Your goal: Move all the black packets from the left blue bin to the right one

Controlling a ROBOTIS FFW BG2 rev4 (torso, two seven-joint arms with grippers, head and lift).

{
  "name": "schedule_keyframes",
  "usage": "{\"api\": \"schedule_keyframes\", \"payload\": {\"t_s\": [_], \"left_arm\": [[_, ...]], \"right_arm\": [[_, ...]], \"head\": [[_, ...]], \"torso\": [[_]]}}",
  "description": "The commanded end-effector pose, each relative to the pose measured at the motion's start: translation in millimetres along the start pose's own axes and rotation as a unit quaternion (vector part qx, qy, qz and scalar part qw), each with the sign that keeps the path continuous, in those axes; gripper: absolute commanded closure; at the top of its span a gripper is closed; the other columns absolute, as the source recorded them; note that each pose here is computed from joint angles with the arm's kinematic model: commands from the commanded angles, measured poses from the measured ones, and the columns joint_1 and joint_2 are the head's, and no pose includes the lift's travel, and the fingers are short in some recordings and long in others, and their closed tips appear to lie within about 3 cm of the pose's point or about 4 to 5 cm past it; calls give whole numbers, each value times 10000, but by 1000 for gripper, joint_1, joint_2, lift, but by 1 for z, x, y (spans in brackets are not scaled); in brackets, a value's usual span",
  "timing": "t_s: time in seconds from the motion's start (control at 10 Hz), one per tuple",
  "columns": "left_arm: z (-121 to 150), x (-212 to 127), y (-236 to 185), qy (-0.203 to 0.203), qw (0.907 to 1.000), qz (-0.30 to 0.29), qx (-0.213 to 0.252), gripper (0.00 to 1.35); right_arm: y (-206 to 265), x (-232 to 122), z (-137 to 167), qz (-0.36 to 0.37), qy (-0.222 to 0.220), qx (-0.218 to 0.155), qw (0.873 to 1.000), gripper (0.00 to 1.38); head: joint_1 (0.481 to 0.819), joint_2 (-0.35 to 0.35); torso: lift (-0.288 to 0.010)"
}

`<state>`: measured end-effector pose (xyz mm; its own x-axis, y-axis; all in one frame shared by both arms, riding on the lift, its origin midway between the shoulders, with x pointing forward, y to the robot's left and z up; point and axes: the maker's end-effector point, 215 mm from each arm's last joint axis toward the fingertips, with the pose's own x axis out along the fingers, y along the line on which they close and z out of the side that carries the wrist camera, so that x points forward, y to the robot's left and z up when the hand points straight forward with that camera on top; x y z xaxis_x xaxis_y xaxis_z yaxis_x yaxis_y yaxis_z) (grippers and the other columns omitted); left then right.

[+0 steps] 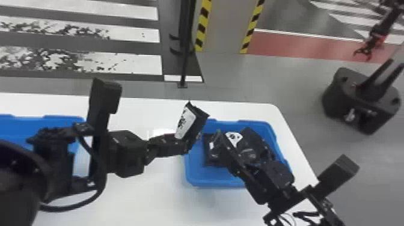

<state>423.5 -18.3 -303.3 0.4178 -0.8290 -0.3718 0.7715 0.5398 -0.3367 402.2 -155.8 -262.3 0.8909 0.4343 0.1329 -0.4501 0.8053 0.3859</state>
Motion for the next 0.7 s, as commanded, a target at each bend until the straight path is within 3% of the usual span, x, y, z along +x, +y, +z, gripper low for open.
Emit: {"api": "schedule_keyframes", "payload": {"t_s": [0.0,0.2,0.3,0.4,0.6], "left_arm": [[-2,8,-9,63,9999,-153,-5,1204],[-3,16,-25,88,9993,-372,-6,1204],[-4,20,-33,111,9988,-482,17,1204],[-3,23,-37,109,9984,-547,16,1204],[-3,22,-37,90,9984,-558,-1,1204]], "right_arm": [[18,14,1,246,-60,94,9996,136],[35,29,-10,488,-21,239,9985,142],[35,35,-12,542,-14,247,9982,211],[37,38,-14,586,-11,271,9979,515],[37,40,-14,602,-3,269,9978,1299]], "head": [[695,-235],[695,-222],[695,-214],[695,-214],[695,-217]], "torso": [[-150],[-150],[-150],[-150],[-150]]}}
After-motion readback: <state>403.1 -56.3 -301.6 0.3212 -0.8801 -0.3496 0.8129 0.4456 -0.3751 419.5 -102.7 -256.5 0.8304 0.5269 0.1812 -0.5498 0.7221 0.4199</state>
